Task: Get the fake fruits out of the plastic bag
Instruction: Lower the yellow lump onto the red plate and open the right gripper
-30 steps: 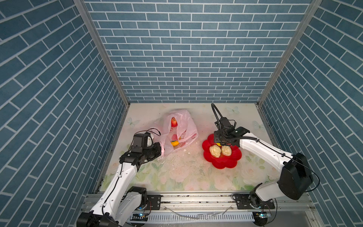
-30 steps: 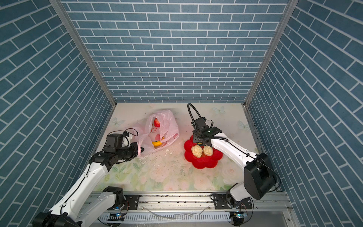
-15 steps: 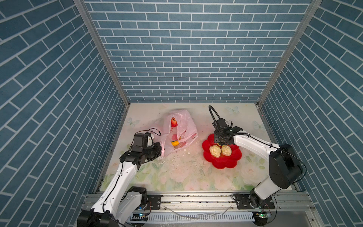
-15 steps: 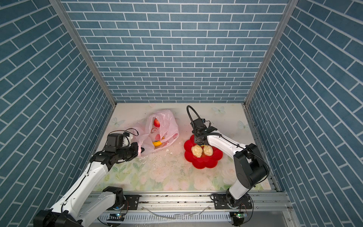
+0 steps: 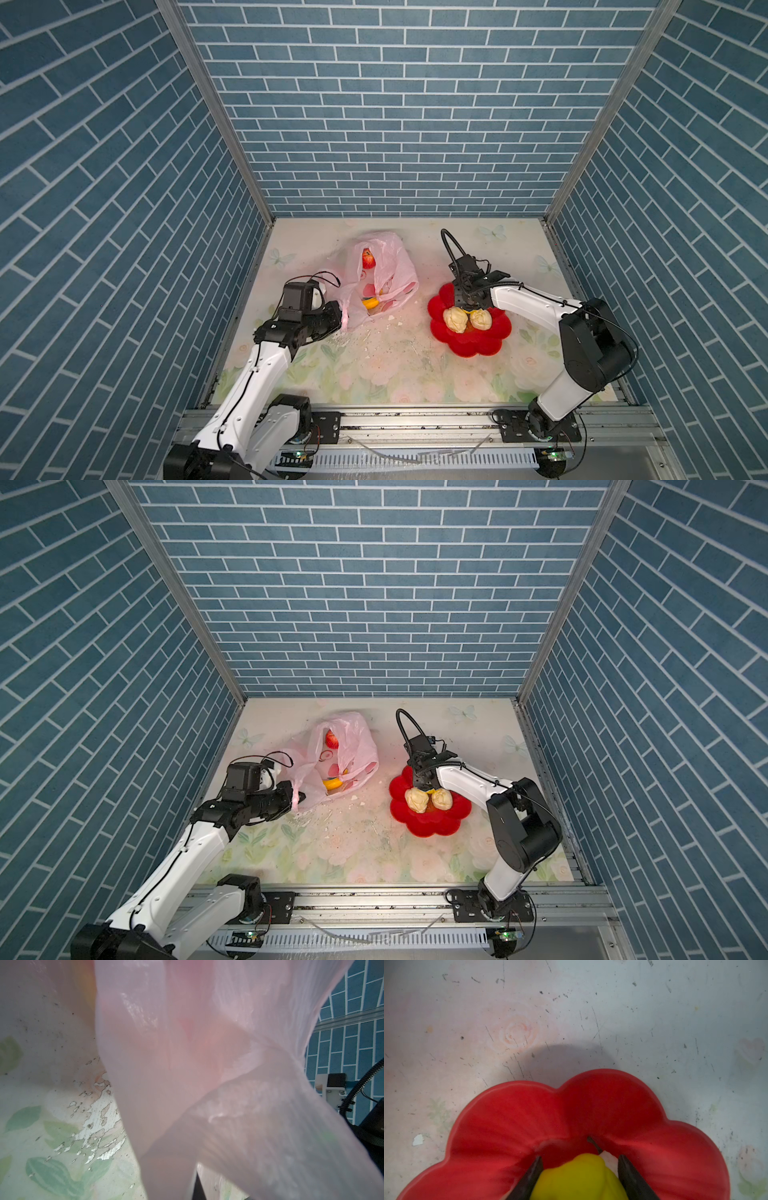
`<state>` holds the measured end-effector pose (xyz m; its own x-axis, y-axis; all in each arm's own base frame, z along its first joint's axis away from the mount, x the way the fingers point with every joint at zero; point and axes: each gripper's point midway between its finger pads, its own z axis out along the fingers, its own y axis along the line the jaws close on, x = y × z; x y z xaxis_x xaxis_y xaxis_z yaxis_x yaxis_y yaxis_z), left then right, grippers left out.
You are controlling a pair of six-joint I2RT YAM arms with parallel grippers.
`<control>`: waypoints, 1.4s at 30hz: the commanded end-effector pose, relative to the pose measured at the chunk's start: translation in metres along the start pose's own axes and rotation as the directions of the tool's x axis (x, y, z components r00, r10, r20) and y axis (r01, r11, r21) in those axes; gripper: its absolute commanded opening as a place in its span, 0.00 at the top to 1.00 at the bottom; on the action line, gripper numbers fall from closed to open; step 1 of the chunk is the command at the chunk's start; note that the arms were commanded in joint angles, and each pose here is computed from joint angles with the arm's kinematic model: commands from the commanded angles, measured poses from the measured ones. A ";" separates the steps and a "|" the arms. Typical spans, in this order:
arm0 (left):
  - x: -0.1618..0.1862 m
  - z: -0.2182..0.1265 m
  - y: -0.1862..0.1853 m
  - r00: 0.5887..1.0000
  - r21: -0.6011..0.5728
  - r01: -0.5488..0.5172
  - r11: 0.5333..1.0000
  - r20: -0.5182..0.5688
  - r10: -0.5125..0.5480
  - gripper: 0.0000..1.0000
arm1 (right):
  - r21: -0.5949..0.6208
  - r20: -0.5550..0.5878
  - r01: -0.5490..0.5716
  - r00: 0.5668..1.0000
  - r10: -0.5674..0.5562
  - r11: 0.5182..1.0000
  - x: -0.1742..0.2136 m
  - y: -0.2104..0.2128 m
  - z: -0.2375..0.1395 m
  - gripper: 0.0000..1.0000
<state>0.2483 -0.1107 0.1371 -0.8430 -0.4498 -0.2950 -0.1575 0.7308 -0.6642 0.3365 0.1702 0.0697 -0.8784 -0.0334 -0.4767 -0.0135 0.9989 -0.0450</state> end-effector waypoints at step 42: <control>0.008 -0.003 0.012 1.000 -0.040 -0.011 0.999 -0.006 0.011 1.00 | -0.074 0.240 0.115 0.966 -0.095 0.991 -0.041 0.012 -0.102 0.27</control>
<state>0.2433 -0.1088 0.1379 -0.8436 -0.4423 -0.3044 -0.1516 0.7401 -0.6552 0.3214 0.1675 0.1422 -0.7934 -0.0625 -0.6054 -0.0655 0.9977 -0.0172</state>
